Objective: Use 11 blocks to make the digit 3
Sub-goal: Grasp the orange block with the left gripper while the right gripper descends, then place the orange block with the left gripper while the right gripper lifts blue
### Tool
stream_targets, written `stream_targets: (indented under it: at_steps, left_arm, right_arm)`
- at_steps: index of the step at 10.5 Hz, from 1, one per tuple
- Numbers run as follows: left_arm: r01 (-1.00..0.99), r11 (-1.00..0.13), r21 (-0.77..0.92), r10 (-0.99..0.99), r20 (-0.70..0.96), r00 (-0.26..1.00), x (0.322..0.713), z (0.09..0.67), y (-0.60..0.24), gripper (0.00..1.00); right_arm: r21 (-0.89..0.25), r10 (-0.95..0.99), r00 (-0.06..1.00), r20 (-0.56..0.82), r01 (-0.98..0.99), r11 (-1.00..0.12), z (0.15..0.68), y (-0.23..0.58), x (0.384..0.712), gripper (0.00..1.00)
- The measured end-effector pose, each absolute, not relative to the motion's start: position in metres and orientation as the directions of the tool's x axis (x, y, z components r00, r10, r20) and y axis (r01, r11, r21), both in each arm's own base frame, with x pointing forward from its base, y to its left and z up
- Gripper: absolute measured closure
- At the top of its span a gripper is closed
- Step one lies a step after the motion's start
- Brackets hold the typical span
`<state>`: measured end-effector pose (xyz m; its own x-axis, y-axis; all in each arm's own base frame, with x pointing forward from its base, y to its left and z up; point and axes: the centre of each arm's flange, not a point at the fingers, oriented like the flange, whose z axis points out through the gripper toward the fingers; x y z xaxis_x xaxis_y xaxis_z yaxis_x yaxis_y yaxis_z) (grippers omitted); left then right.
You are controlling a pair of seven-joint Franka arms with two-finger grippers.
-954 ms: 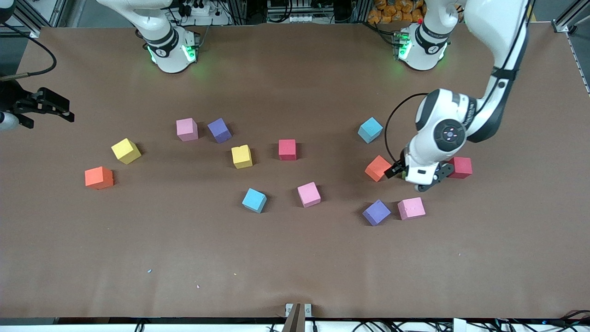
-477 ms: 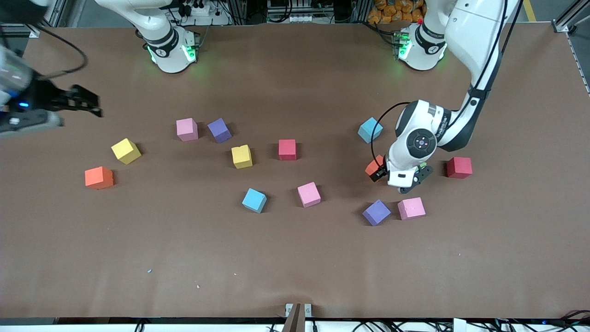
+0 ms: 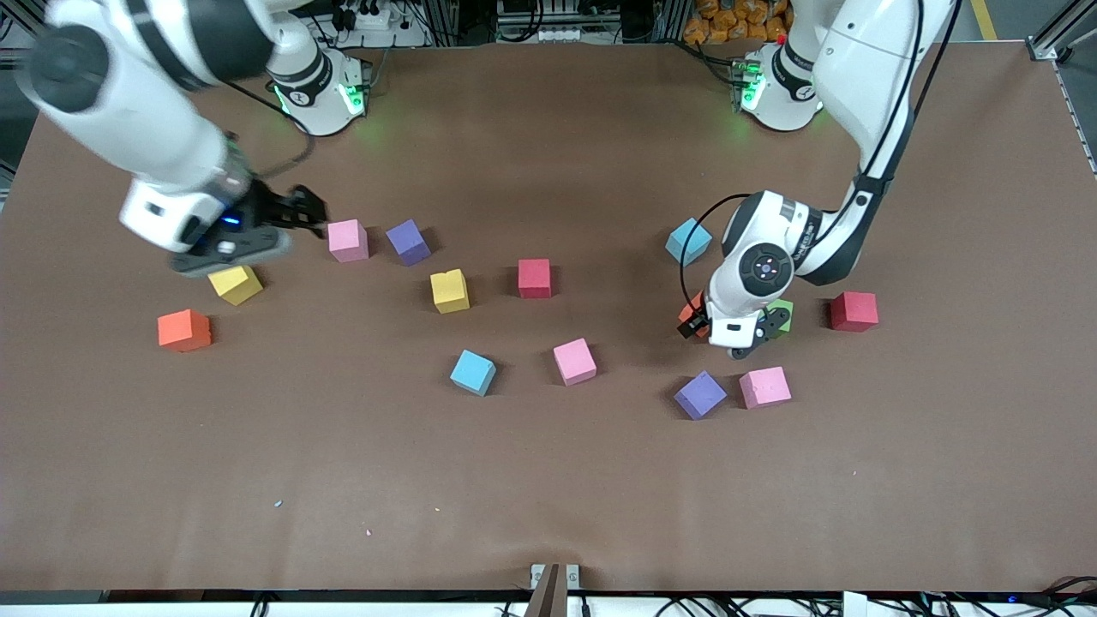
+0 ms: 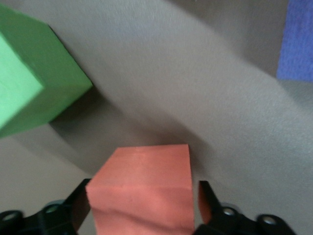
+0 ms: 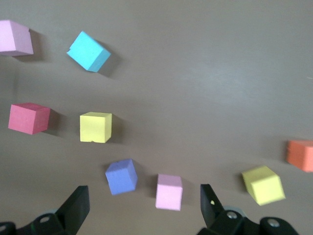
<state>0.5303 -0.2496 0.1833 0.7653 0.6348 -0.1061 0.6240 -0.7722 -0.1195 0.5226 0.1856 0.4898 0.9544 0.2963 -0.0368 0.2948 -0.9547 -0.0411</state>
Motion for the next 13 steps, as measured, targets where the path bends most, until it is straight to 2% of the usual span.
stream_targets:
  at_steps: [2, 5, 7, 9, 13]
  left_arm:
    - [0.629, -0.77, -0.11, 0.638, -0.1, 0.763, 0.533, 0.187, -0.252, 0.37]
    - [0.63, -0.774, -0.059, 0.633, -0.071, 0.771, 0.545, 0.226, -0.26, 0.37]
    - [0.58, -0.814, -0.043, 0.581, -0.073, 0.81, 0.528, 0.275, -0.291, 0.37]
    - [0.479, -0.878, -0.018, 0.479, -0.086, 0.874, 0.482, 0.305, -0.348, 0.37]
    - [0.261, -0.965, -0.014, 0.261, -0.11, 0.959, 0.377, 0.297, -0.439, 0.37]
  right_arm:
    - [-0.048, 0.332, 0.943, -0.027, 0.331, -0.943, 0.419, 0.209, 0.507, 0.0]
    - [-0.073, 0.374, 0.928, 0.01, 0.373, -0.925, 0.307, 0.245, 0.459, 0.0]
    - [-0.068, 0.411, 0.911, -0.031, 0.408, -0.911, 0.268, 0.256, 0.429, 0.0]
    - [-0.065, 0.426, 0.901, -0.086, 0.422, -0.904, 0.254, 0.248, 0.416, 0.0]
    - [-0.06, 0.429, 0.893, -0.138, 0.425, -0.903, 0.233, 0.232, 0.398, 0.0]
